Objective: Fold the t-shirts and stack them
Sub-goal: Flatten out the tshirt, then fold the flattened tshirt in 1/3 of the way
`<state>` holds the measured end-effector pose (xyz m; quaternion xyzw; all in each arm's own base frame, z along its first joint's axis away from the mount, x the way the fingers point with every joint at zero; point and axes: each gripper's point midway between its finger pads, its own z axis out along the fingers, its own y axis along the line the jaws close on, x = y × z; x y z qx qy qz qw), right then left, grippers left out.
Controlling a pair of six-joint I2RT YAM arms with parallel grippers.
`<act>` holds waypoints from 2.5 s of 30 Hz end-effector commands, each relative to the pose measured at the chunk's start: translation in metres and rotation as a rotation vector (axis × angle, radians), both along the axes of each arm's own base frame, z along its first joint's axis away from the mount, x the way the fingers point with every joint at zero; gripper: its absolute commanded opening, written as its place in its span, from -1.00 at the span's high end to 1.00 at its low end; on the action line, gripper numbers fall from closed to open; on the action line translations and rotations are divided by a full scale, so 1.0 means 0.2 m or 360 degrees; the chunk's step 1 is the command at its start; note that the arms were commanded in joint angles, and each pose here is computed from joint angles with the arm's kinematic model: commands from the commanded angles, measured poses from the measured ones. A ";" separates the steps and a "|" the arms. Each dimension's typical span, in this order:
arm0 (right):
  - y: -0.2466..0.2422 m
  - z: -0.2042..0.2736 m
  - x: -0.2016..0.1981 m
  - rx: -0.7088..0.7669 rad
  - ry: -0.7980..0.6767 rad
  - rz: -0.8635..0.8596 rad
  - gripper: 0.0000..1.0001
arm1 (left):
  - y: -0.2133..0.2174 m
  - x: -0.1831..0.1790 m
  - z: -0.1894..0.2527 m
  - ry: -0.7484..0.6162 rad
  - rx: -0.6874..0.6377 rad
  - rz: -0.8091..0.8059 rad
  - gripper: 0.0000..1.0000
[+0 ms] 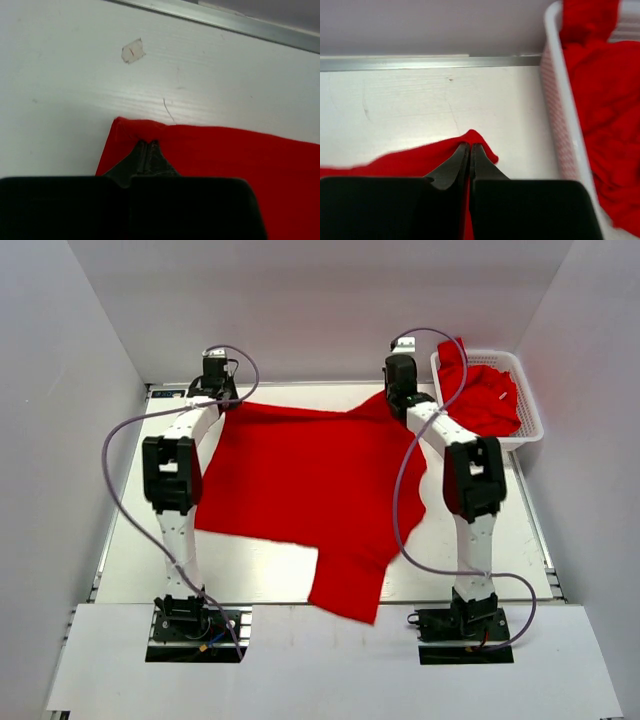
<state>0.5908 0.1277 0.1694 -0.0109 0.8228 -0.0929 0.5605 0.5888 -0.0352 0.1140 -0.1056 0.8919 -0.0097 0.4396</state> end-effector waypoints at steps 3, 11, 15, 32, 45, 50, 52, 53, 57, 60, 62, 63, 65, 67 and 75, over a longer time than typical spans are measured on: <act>0.06 0.04 0.23 0.0198 -0.0029 0.0062 1.00 | 0.04 0.27 -0.04 -0.0073 -0.0032 -0.0028 1.00; 0.09 -0.06 0.26 0.0346 0.0067 0.0172 1.00 | 0.05 0.39 -0.02 -0.0182 -0.0111 -0.0095 1.00; 0.11 0.04 0.17 0.0387 0.0128 0.0237 1.00 | 0.08 0.36 0.03 -0.0185 -0.0118 -0.0093 1.00; 0.01 0.11 -0.50 0.0461 0.0592 0.0205 1.00 | 0.29 0.08 0.17 -0.0109 -0.0071 0.0042 1.00; 0.01 -0.06 -0.88 0.0636 0.0901 0.0154 1.00 | 0.34 -0.08 0.17 -0.0020 -0.0029 0.0020 1.00; 0.08 -0.10 -1.01 0.0781 0.0985 0.0181 1.00 | 0.34 -0.19 0.08 0.0042 -0.0021 0.0011 1.00; 0.12 -0.14 -1.08 0.0848 0.1060 0.0223 1.00 | 0.34 -0.21 0.08 0.0045 -0.0012 0.0023 1.00; 0.12 -0.16 -1.11 0.0880 0.1090 0.0225 1.00 | 0.34 -0.23 0.06 0.0061 -0.0024 0.0032 1.00; 0.11 -0.18 -1.17 0.0891 0.1126 0.0176 1.00 | 0.34 -0.29 -0.02 0.0134 -0.0028 0.0033 1.00; 0.09 -0.27 -1.23 0.0904 0.1196 0.0126 1.00 | 0.33 -0.32 -0.06 0.0155 -0.0042 0.0044 1.00; 0.09 -0.34 -1.27 0.0905 0.1249 0.0099 1.00 | 0.33 -0.33 -0.07 0.0157 -0.0042 0.0044 1.00; 0.09 -0.36 -1.25 0.0916 0.1228 0.0100 1.00 | 0.33 -0.32 -0.07 0.0156 -0.0053 0.0053 1.00; 0.07 -0.44 -1.27 0.0902 0.1258 0.0044 1.00 | 0.34 -0.35 -0.10 0.0191 -0.0045 0.0065 1.00; 0.05 -0.47 -1.23 0.0895 0.1217 -0.0011 1.00 | 0.33 -0.36 -0.13 0.0222 -0.0046 0.0065 1.00; 0.09 -0.45 -1.15 0.0880 0.1120 0.0122 -0.35 | 0.35 -0.38 -0.17 0.0366 -0.0053 0.0108 -0.09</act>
